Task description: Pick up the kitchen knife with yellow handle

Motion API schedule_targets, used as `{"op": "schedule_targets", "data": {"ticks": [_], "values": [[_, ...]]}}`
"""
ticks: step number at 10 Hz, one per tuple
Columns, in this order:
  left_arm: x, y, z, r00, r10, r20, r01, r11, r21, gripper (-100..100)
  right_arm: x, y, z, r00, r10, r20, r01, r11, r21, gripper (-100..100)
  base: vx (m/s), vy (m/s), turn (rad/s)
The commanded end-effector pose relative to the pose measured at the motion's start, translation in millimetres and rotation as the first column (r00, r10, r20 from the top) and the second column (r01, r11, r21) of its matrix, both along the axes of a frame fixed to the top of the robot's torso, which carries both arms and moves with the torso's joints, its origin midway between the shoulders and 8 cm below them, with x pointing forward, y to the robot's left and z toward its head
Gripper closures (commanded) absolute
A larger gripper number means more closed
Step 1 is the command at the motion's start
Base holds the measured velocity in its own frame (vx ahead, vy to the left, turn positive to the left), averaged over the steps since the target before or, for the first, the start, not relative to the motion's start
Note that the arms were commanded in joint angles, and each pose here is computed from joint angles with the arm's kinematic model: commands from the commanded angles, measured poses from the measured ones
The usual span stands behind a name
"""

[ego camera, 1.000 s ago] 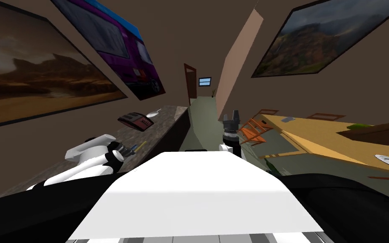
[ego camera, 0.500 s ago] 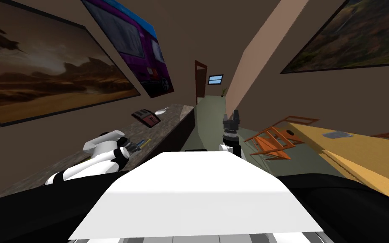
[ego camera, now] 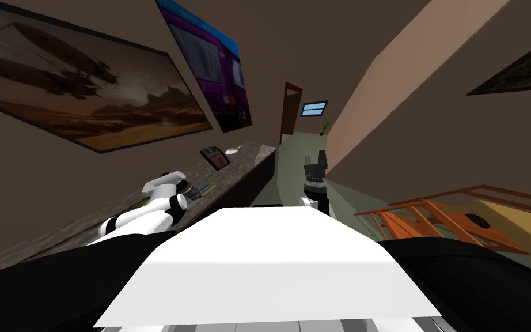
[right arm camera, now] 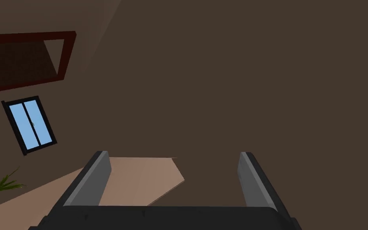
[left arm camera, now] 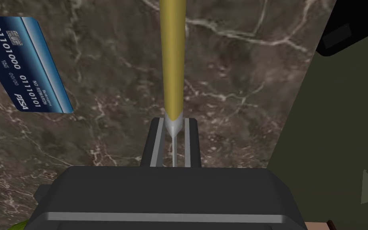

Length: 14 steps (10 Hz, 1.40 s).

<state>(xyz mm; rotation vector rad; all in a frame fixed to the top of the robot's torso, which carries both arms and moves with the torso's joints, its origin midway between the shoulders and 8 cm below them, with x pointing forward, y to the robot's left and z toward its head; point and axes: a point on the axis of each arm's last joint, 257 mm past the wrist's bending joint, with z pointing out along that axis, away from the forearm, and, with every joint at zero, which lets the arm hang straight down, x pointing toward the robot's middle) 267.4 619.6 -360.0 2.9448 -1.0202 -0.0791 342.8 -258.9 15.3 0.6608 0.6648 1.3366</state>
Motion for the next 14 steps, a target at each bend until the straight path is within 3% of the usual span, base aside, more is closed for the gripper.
{"op": "schedule_targets", "data": {"ticks": [1, 2, 4, 5, 7, 8, 9, 10, 11, 12, 13, 14], "values": [[6, -6.6, -1, 1.0, -0.028, -0.008, 0.028, 1.0, 0.002, 100, 0, 0, 0, 1.0, 0.0, 0.0, 0.0, 1.0, 0.0, 0, 0.092, -0.016, 0.34], [38, -32.3, 0, 0.992, -0.121, 0.015, 0.122, 0.992, -0.015, 100, 0, 0, 0, 1.0, 0.0, 0.0, 0.0, 1.0, 0.0, 0, 0.137, -0.034, 0.432], [40, -33.3, 1, 0.989, -0.145, -0.003, 0.145, 0.989, -0.003, 100, 0, 0, 0, 1.0, 0.0, 0.0, 0.0, 1.0, 0.0, 0, 0.119, -0.022, 0.386], [65, -58.9, 0, 0.973, -0.232, 0.013, 0.233, 0.972, -0.019, 100, 0, 0, 0, 1.0, 0.0, 0.0, 0.0, 1.0, 0.0, 0, 0.164, -0.025, 0.468], [73, -61.4, 5, 0.965, -0.263, 0.002, 0.263, 0.965, -0.002, 100, 0, 0, 0, 1.0, 0.0, 0.0, 0.0, 1.0, 0.0, 0, 0.108, -0.041, 0.371], [100, -88.9, 8, 0.936, -0.35, 0.025, 0.351, 0.936, -0.011, 100, 0, 0, 0, 1.0, 0.0, 0.0, 0.0, 1.0, 0.0, 0, 0.131, -0.05, 0.434], [105, -90.9, 11, 0.927, -0.374, 0.014, 0.374, 0.928, 0.003, 100, 0, 0, 0, 1.0, 0.0, 0.0, 0.0, 1.0, 0.0, 0, 0.145, -0.077, 0.441], [105, -90.9, 11, 0.926, -0.378, 0.008, 0.378, 0.926, 0.005, 100, 0, 0, 0, 1.0, 0.0, 0.0, 0.0, 1.0, 0.0, 0, 0.065, -0.046, 0.34], [126, -118.2, 13, 0.888, -0.46, 0.022, 0.46, 0.888, -0.003, 100, 0, 0, 0, 1.0, 0.0, 0.0, 0.0, 1.0, 0.0, 0, 0.115, -0.06, 0.43], [136, -121.6, 21, 0.875, -0.484, 0.02, 0.484, 0.875, 0.016, 100, 0, 0, 0, 1.0, 0.0, 0.0, 0.0, 1.0, 0.0, 0, 0.13, -0.072, 0.495], [136, -121.6, 20, 0.872, -0.489, 0.013, 0.489, 0.872, 0.018, 100, 0, 0, 0, 1.0, 0.0, 0.0, 0.0, 1.0, 0.0, 0, 0.072, -0.049, 0.279], [156, -150.4, 25, 0.822, -0.569, 0.027, 0.569, 0.822, 0.017, 100, 0, 0, 0, 1.0, 0.0, 0.0, 0.0, 1.0, 0.0, 0, 0.139, -0.083, 0.349]]}}
